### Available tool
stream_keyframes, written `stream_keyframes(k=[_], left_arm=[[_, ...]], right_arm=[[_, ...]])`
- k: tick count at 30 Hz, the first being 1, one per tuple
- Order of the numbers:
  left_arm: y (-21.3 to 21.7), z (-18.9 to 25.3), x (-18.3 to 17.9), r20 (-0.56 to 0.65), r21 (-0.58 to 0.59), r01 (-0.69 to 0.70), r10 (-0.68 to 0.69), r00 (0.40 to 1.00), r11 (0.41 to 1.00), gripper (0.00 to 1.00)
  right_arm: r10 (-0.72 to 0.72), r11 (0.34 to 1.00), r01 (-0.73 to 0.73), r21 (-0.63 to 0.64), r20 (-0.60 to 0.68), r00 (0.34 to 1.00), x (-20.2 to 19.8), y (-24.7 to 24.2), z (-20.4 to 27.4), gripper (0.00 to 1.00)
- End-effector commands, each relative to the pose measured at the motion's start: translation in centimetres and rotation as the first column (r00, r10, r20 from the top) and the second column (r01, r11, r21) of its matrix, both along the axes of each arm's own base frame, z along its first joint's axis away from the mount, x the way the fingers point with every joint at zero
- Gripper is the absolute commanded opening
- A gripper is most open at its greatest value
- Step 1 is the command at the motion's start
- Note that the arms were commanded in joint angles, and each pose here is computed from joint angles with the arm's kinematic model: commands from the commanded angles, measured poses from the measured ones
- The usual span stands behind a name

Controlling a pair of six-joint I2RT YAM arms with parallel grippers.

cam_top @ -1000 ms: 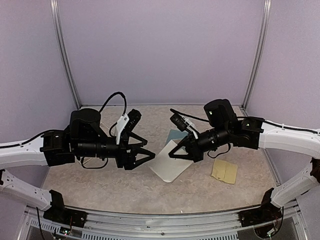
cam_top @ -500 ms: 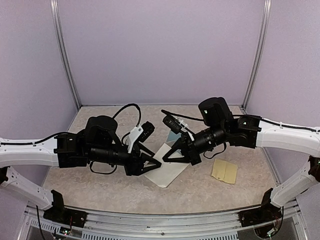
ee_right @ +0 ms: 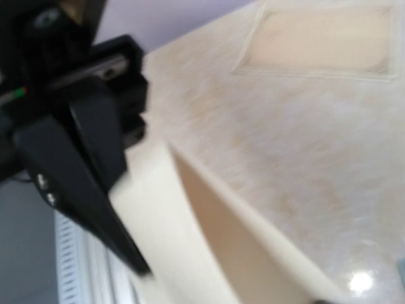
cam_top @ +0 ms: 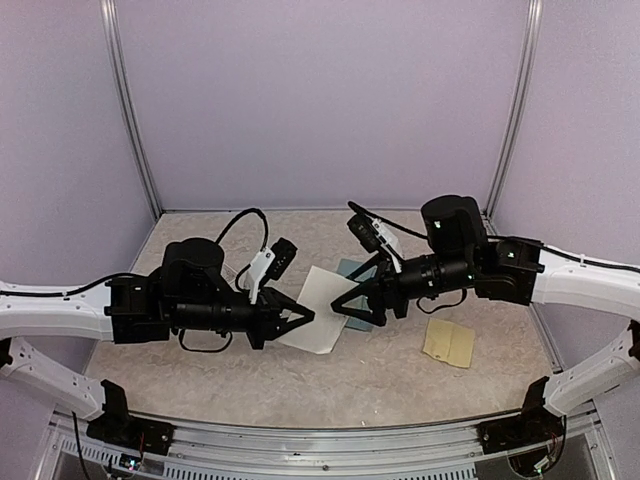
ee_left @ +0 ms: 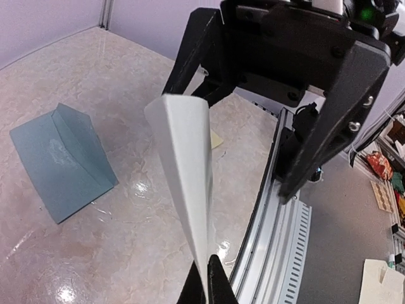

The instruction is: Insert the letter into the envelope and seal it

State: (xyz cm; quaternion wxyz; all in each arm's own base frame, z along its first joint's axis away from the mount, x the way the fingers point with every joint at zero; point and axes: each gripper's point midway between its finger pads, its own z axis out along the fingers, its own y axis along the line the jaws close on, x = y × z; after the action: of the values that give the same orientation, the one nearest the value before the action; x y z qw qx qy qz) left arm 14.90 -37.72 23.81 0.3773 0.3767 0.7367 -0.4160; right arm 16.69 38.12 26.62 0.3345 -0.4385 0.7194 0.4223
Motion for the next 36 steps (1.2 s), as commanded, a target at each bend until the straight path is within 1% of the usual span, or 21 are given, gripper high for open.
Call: stream_keyframes(k=[1, 3, 6, 11, 12, 13, 14, 18, 19, 20, 22, 29, 32, 34, 36], left_arm=[[1.0, 4.6, 1.4, 0.011, -0.213, -0.127, 0.132, 0.991, 0.969, 0.00], [1.4, 5.6, 1.6, 0.007, -0.276, -0.147, 0.154, 0.988, 0.950, 0.00], [1.7, 7.4, 1.2, 0.011, -0.350, -0.131, 0.144, 0.990, 0.927, 0.00], [1.3, 7.9, 0.5, 0.009, -0.372, -0.091, 0.102, 0.995, 0.924, 0.00], [1.2, 7.8, 0.4, 0.007, -0.372, -0.079, 0.088, 0.996, 0.925, 0.00], [1.1, 7.8, 0.1, 0.005, -0.372, -0.068, 0.075, 0.997, 0.926, 0.00], [1.1, 7.7, 0.0, 0.002, -0.370, -0.062, 0.068, 0.998, 0.927, 0.00], [1.4, 7.9, -0.3, 0.000, -0.378, -0.055, 0.059, 0.998, 0.924, 0.00], [1.5, 7.9, -0.4, -0.001, -0.379, -0.053, 0.057, 0.998, 0.924, 0.00], [1.5, 8.1, -0.5, -0.001, -0.386, -0.052, 0.056, 0.998, 0.921, 0.00], [1.7, 8.3, -0.5, 0.001, -0.396, -0.053, 0.058, 0.998, 0.917, 0.00], [1.9, 9.0, -0.7, 0.008, -0.418, -0.043, 0.051, 0.999, 0.907, 0.00], [2.0, 9.3, -0.9, 0.008, -0.424, -0.040, 0.047, 0.999, 0.905, 0.00], [2.1, 9.4, -0.9, 0.008, -0.426, -0.040, 0.048, 0.999, 0.904, 0.00], [2.2, 9.6, -0.9, 0.008, -0.430, -0.041, 0.049, 0.999, 0.902, 0.00]], right_arm=[[-0.190, 0.969, 0.186, 0.163, 0.014, 0.982, 1.8, -2.0, 2.6, 0.87], [-0.172, 0.958, 0.171, 0.229, -0.017, 0.985, 1.3, -1.9, 3.1, 0.93], [-0.079, 0.948, 0.096, 0.302, -0.068, 0.995, 0.0, -0.8, 3.2, 0.95], [0.080, 0.936, -0.033, 0.351, -0.121, 0.989, -2.1, 1.4, 2.5, 0.96], [0.097, 0.935, -0.046, 0.352, -0.128, 0.987, -2.3, 1.7, 2.4, 0.94], [0.113, 0.932, -0.059, 0.356, -0.131, 0.985, -2.5, 1.9, 2.4, 0.90], [0.126, 0.931, -0.072, 0.359, -0.132, 0.983, -2.6, 2.1, 2.4, 0.80], [0.154, 0.924, -0.096, 0.370, -0.131, 0.979, -3.1, 2.1, 2.5, 0.48], [0.157, 0.924, -0.097, 0.370, -0.134, 0.979, -3.1, 2.1, 2.4, 0.40], [0.169, 0.923, -0.108, 0.370, -0.138, 0.976, -3.3, 2.1, 2.3, 0.36], [0.201, 0.920, -0.134, 0.369, -0.149, 0.968, -3.8, 2.2, 2.1, 0.28], [0.279, 0.914, -0.201, 0.353, -0.187, 0.942, -5.2, 2.1, 1.2, 0.16], [0.293, 0.909, -0.211, 0.360, -0.194, 0.936, -5.6, 1.9, 1.1, 0.08], [0.301, 0.906, -0.216, 0.365, -0.196, 0.933, -5.7, 1.8, 1.1, 0.05], [0.306, 0.906, -0.219, 0.362, -0.203, 0.930, -5.9, 1.8, 0.9, 0.04]])
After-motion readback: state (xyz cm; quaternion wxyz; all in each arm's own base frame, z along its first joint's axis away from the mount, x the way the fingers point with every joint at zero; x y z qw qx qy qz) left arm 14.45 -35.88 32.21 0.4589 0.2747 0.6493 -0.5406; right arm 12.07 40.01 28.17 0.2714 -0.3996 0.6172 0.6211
